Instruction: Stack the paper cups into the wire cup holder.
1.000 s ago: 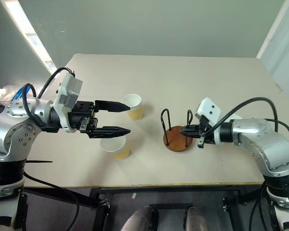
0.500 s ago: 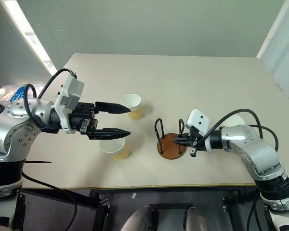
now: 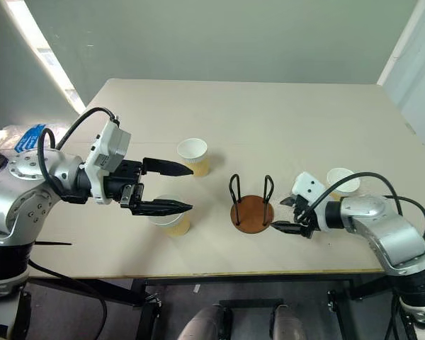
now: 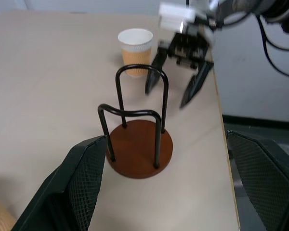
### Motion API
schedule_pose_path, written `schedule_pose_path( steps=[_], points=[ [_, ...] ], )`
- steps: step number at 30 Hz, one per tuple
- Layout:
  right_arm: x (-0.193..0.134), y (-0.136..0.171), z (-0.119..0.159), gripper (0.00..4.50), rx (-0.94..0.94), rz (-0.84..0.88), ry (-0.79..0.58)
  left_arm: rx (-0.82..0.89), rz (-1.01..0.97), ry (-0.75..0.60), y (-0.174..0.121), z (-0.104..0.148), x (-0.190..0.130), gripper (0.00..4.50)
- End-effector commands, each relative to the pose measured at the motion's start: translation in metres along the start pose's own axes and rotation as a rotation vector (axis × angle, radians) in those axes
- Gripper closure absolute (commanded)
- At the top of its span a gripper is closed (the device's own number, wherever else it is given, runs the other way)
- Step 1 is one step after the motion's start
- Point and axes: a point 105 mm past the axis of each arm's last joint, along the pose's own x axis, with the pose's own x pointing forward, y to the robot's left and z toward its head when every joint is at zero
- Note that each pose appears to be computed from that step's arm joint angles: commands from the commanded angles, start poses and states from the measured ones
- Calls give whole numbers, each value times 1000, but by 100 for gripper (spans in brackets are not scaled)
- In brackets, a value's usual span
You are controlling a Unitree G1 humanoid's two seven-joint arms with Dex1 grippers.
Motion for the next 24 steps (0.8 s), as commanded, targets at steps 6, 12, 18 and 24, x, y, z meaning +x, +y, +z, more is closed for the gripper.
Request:
schedule_pose_path(
  steps=[6,12,18,24],
  points=[
    [-64,-1,36,88,46,-27,-128,195,11,163,-14,5,-13,13],
    [-82,8,64,88,38,45,-210,301,5,359,-21,-10,-14,13],
    [-86,16,89,88,2,113,-278,377,60,574,-14,-35,-24,13],
    [-85,15,90,88,-7,123,-260,393,81,656,-10,-52,-29,13]
  ],
)
